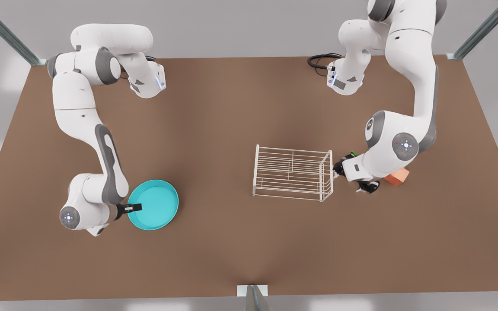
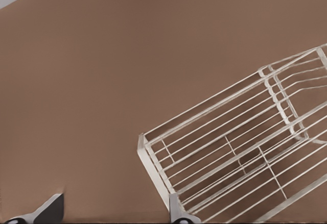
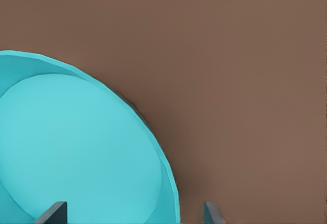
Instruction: Place the plate on the shelf with right arm and place the red button switch in the plate with left arm
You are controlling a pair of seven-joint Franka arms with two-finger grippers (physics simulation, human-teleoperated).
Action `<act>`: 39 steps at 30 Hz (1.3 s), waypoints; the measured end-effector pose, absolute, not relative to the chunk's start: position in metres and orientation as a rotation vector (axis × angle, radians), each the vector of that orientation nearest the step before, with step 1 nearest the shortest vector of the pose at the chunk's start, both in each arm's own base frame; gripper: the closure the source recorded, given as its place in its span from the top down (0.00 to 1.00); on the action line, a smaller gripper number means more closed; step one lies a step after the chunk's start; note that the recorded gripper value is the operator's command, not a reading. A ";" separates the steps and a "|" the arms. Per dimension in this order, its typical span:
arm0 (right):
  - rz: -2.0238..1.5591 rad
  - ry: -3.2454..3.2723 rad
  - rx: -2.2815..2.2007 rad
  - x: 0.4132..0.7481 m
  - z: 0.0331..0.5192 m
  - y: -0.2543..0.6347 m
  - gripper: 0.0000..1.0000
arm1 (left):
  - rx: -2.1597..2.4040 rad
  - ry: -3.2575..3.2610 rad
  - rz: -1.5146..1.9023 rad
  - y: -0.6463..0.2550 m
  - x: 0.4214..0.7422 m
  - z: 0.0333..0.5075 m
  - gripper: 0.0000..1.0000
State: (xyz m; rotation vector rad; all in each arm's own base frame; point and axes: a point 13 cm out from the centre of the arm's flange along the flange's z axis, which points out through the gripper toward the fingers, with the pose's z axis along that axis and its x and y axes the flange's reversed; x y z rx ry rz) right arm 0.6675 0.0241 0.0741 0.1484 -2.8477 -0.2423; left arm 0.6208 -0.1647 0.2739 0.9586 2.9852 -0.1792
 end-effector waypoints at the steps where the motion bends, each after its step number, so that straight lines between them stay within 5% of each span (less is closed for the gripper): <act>1: -0.249 -2.851 0.157 0.668 0.070 0.019 0.99 | 1.002 2.983 -0.176 -0.156 0.614 0.267 1.00; 3: -0.263 -2.856 0.186 0.669 0.062 0.017 0.91 | 1.074 2.964 -0.170 -0.139 0.596 0.266 1.00; 5: -0.275 -2.858 0.217 0.670 0.057 0.016 0.68 | 1.149 2.962 -0.170 -0.124 0.567 0.249 1.00; 7: -0.282 -2.861 0.249 0.671 0.054 0.017 0.57 | 1.206 2.948 -0.184 -0.112 0.549 0.230 1.00; 11: -0.292 -2.863 0.306 0.672 0.051 0.018 0.34 | 1.250 2.896 -0.218 -0.081 0.553 0.204 1.00; 24: -0.301 -2.894 0.433 0.684 0.065 0.016 0.24 | 1.534 2.693 -0.169 -0.030 0.541 0.139 1.00; 31: -0.277 -2.977 0.534 0.707 0.158 0.034 0.24 | 1.737 2.612 -0.120 -0.005 0.519 0.105 1.00; 39: -0.310 -2.970 0.651 0.690 0.251 0.114 0.24 | 1.854 2.519 -0.077 0.016 0.512 0.081 1.00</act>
